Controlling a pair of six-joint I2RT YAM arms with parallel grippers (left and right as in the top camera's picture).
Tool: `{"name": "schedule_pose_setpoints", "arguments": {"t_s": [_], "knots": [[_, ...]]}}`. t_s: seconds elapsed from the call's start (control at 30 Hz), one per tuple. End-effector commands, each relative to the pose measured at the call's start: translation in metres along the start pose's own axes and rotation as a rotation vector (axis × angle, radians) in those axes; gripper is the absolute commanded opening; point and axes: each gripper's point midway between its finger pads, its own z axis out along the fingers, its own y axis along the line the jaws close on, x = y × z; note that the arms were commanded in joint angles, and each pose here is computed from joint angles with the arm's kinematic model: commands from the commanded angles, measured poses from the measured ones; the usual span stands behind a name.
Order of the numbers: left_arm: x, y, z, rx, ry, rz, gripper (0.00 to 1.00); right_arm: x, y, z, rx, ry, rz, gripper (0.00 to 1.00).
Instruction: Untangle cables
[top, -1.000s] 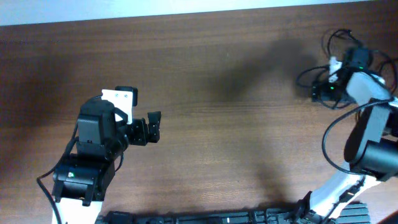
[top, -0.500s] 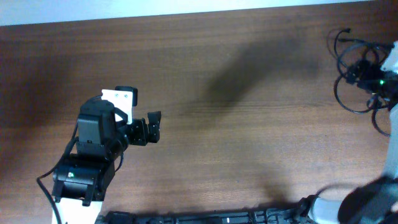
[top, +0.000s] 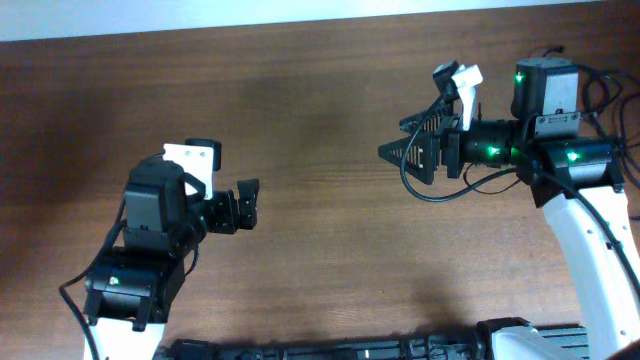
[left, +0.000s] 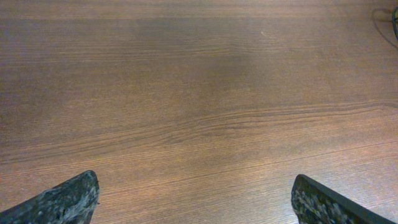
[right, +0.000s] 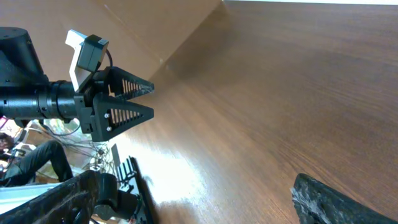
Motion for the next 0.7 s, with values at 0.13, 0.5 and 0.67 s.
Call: {"name": "schedule_pose_setpoints", "arguments": {"t_s": [0.13,0.5,0.67], "knots": [[-0.002,0.001,-0.002,-0.007,-0.009,0.017,0.99,-0.001,0.001,-0.002,0.076,-0.003,-0.038,0.99],[-0.002,0.001,-0.001,-0.007,-0.007,0.016,0.99,0.029,-0.009,-0.08,0.675,-0.378,-0.12,0.99],[-0.002,0.001,-0.001,-0.007,-0.007,0.016,0.99,0.061,-0.02,-0.075,0.641,-0.58,-0.31,0.99]]}}
